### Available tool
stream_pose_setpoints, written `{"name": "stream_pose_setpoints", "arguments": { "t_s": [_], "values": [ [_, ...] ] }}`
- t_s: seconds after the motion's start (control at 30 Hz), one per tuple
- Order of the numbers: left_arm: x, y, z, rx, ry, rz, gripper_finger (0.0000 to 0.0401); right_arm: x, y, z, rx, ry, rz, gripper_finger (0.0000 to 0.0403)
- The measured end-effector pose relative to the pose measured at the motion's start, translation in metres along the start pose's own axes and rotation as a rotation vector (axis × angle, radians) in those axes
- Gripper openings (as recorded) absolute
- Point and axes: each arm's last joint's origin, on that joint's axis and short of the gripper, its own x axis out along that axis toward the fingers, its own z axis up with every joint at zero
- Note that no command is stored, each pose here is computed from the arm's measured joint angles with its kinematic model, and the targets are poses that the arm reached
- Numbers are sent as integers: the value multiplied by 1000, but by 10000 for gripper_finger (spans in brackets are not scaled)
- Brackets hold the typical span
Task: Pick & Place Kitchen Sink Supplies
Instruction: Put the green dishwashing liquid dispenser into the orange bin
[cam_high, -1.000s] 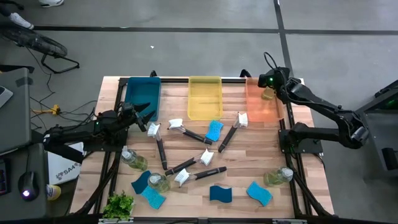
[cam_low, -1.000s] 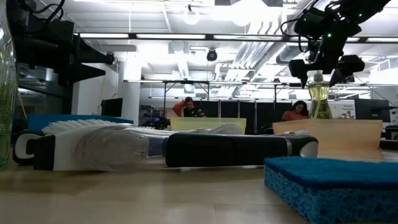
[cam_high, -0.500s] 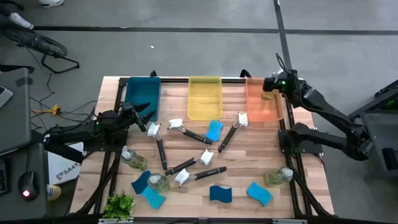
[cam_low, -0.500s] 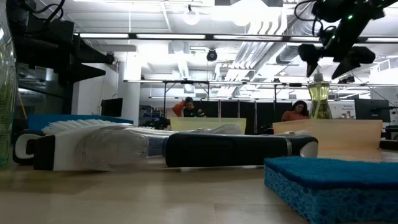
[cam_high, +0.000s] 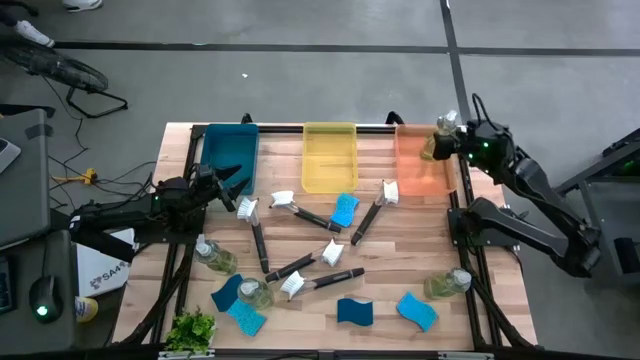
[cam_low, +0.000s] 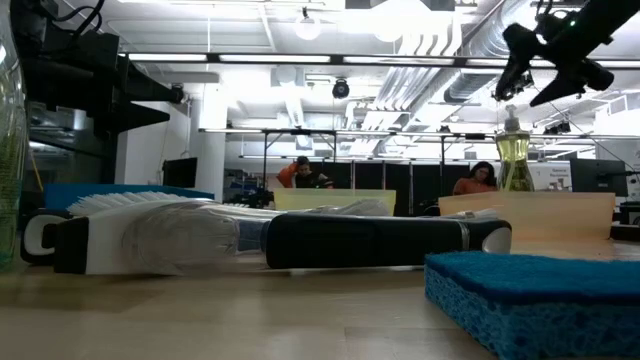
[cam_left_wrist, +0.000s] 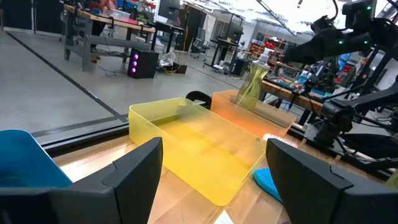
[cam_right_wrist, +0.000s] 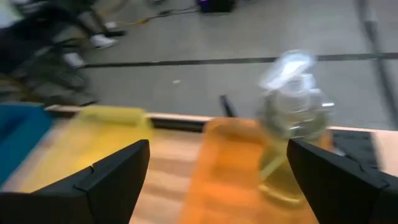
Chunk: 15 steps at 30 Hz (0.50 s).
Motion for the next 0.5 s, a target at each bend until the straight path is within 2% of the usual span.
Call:
{"name": "stream_pose_setpoints", "arguments": {
  "t_s": [0.27,0.5],
  "values": [
    [0,0,0,0,0,0,280,-10,7,-5,-95,111,336,374],
    [0,0,0,0,0,0,280,-18,8,-16,-202,263,589,374]
  ]
}}
